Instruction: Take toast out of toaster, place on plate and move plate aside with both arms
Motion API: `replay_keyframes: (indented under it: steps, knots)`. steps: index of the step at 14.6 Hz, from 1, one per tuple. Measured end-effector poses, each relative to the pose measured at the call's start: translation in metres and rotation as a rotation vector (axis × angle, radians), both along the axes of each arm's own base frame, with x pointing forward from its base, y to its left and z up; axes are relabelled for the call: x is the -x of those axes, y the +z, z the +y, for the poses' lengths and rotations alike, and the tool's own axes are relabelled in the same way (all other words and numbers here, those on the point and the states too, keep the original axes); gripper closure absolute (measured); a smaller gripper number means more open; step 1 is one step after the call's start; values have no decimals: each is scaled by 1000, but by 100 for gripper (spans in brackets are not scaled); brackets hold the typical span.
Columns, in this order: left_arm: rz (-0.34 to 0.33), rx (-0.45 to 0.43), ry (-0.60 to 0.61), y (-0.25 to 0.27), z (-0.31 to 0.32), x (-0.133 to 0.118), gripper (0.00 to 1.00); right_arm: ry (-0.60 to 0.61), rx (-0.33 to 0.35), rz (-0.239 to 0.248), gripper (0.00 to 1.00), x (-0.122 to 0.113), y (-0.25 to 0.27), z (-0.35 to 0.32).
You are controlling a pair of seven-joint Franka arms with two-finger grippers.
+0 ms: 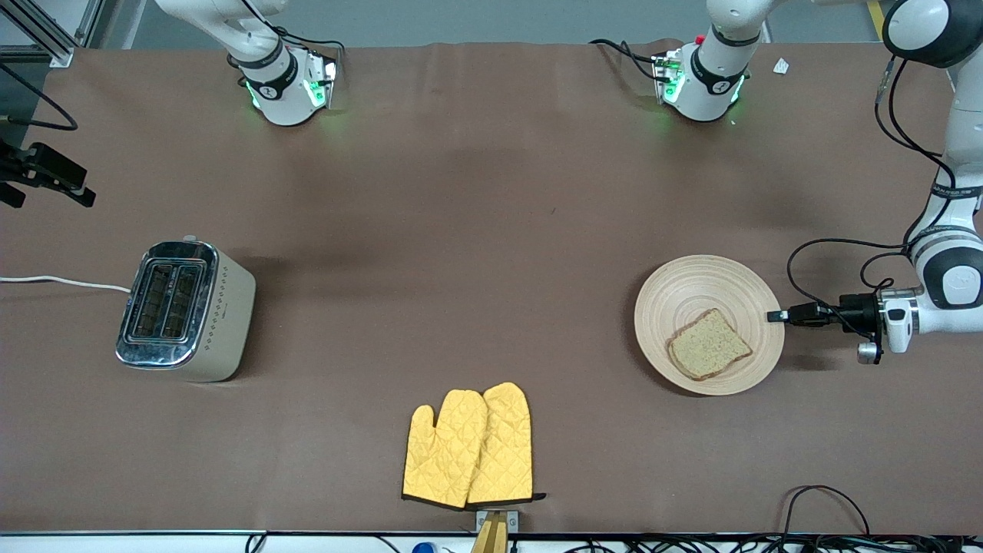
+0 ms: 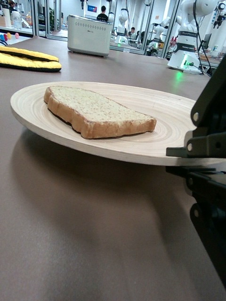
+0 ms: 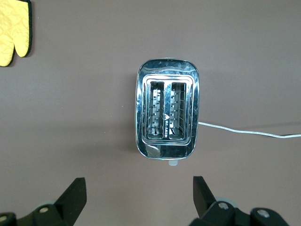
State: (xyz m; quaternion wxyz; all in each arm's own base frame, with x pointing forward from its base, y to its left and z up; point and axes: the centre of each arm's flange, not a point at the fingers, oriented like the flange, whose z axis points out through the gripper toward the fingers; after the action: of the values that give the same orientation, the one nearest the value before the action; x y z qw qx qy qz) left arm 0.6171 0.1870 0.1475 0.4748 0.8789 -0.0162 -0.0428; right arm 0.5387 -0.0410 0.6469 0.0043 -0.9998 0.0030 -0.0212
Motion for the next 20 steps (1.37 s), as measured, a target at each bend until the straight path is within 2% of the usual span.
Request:
replay_keyframes:
  steps: [1,2,6,10,11,13,16,18,20]
  knots:
    - [-8,-4,3,3,3,-2,88,0,0,0,0,0,0,0]
    - [-16,-8,6,6,5,-5,81,0,1,0,0,0,0,0]
    - [-51,-55,-10,25,10,-20,42,0,1,1,0,0,0,0]
    - [-45,-230,-3,103,6,-53,4,-1,1,2,0,0,0,0]
    - [-51,-297,-10,134,0,-60,0,-1,1,2,0,0,0,-1]
    - [-56,-451,-14,209,-29,-67,0,-2,1,2,0,0,-1,-1]
    - [-49,-656,-20,314,-97,-58,0,-2,1,3,0,0,-1,-1]
    - [-23,-731,2,358,-139,-44,0,-3,1,3,0,0,-1,-2]
    - [2,-767,20,391,-175,-29,0,-3,1,3,0,0,-1,-2]
